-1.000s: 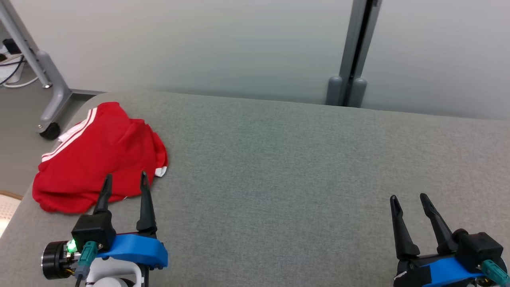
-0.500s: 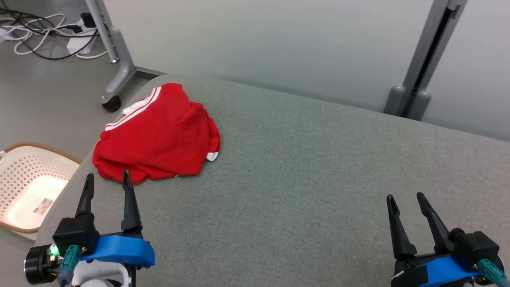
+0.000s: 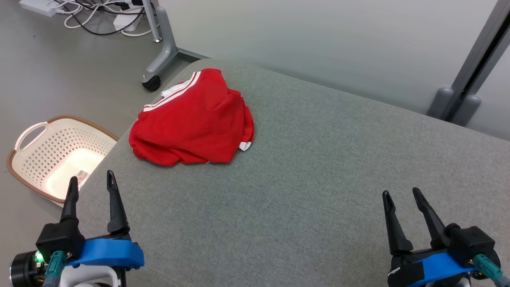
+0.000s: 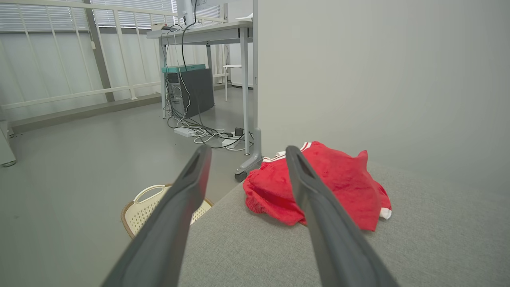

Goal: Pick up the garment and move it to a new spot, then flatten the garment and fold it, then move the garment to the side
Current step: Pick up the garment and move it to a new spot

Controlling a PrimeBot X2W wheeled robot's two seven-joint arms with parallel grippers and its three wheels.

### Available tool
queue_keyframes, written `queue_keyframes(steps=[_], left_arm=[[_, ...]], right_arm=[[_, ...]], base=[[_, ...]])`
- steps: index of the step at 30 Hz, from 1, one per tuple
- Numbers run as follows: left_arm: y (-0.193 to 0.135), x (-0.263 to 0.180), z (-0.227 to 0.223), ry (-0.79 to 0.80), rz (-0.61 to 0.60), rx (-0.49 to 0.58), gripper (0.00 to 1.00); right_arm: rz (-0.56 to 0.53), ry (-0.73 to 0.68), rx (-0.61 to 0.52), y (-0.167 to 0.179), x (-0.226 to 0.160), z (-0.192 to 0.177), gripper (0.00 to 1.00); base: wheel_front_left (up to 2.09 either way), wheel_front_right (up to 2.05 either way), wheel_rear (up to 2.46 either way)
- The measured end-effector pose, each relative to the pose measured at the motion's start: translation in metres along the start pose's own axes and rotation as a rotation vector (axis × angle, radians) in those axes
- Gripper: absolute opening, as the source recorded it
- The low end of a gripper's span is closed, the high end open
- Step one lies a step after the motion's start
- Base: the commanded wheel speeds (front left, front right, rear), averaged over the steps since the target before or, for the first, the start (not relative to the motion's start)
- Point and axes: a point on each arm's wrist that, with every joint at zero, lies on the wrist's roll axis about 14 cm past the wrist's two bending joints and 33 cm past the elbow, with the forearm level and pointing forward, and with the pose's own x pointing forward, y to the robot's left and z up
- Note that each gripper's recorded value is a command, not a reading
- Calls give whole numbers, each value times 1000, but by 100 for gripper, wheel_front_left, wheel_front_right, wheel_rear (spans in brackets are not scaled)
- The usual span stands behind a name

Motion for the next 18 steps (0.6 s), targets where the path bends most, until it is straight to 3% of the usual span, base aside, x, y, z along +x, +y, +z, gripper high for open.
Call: queue_keyframes(steps=[9, 18], left_arm=[[-14, 15, 3, -9, -33, -5, 100], [-58, 99, 37, -106, -141, 2, 100]], right_arm=[[-29, 11, 3, -10, -6, -4, 100], [-133, 6, -28, -53, -5, -3, 100]], base=[[0, 0, 0], [0, 0, 0]])
